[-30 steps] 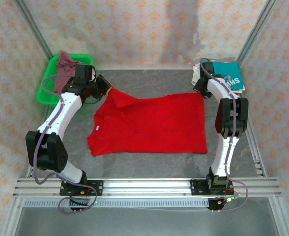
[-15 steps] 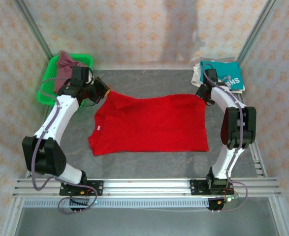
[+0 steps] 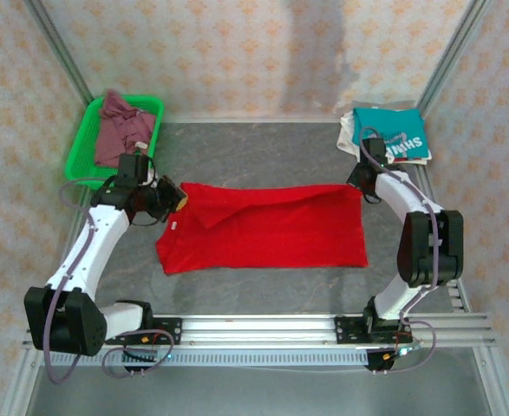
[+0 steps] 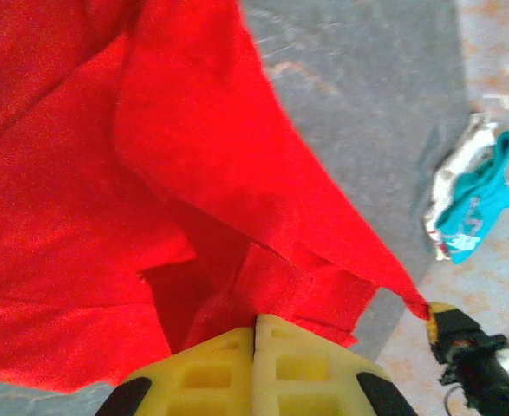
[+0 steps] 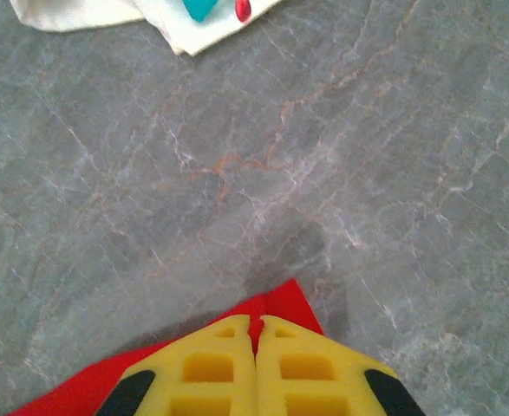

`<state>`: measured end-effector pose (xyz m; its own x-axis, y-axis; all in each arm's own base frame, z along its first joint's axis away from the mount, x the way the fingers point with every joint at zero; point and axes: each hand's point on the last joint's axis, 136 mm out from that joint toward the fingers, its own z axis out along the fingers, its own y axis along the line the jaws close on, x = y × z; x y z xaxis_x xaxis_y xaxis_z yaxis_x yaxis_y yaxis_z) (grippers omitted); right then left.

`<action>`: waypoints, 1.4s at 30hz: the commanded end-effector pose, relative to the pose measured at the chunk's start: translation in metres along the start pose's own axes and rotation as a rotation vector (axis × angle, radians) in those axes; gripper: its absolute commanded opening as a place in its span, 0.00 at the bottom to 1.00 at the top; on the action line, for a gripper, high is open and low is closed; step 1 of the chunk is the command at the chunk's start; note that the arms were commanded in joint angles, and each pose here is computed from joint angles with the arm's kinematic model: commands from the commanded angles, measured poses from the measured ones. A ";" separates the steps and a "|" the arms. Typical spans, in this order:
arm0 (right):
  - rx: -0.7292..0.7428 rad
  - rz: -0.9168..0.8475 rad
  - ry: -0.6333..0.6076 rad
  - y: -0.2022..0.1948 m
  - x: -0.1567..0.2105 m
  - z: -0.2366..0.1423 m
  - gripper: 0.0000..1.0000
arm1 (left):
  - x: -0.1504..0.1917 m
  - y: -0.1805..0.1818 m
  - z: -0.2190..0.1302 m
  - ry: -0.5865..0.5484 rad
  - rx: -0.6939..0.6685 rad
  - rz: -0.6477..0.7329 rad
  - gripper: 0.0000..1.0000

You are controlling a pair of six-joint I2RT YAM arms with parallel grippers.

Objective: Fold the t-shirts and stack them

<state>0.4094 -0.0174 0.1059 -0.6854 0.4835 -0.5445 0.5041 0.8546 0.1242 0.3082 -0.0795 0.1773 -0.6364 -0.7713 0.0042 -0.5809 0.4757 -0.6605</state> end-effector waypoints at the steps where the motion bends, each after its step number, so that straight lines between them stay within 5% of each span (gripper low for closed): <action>1: 0.022 0.002 -0.080 -0.008 -0.006 -0.022 0.00 | 0.002 0.008 -0.002 -0.021 -0.005 0.002 0.00; 25: 0.102 -0.030 0.006 -0.038 0.043 -0.028 0.00 | 0.010 0.017 -0.023 -0.015 -0.050 0.013 0.00; 33: 0.129 -0.035 0.078 -0.051 0.074 -0.015 0.00 | 0.022 0.051 -0.009 0.011 -0.097 -0.032 0.00; 37: 0.174 -0.027 0.119 -0.063 0.092 -0.006 0.12 | 0.027 0.079 0.005 0.020 -0.148 -0.046 0.00; 42: 0.204 -0.034 0.135 -0.066 0.092 -0.008 0.41 | 0.033 0.097 0.025 0.053 -0.156 -0.084 0.00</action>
<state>0.3138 -0.0215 0.0511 -0.7609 0.4872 -0.4286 0.5479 0.8363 -0.0220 0.2339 -0.0713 0.0970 -0.6236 -0.7745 0.1064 -0.7038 0.4970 -0.5076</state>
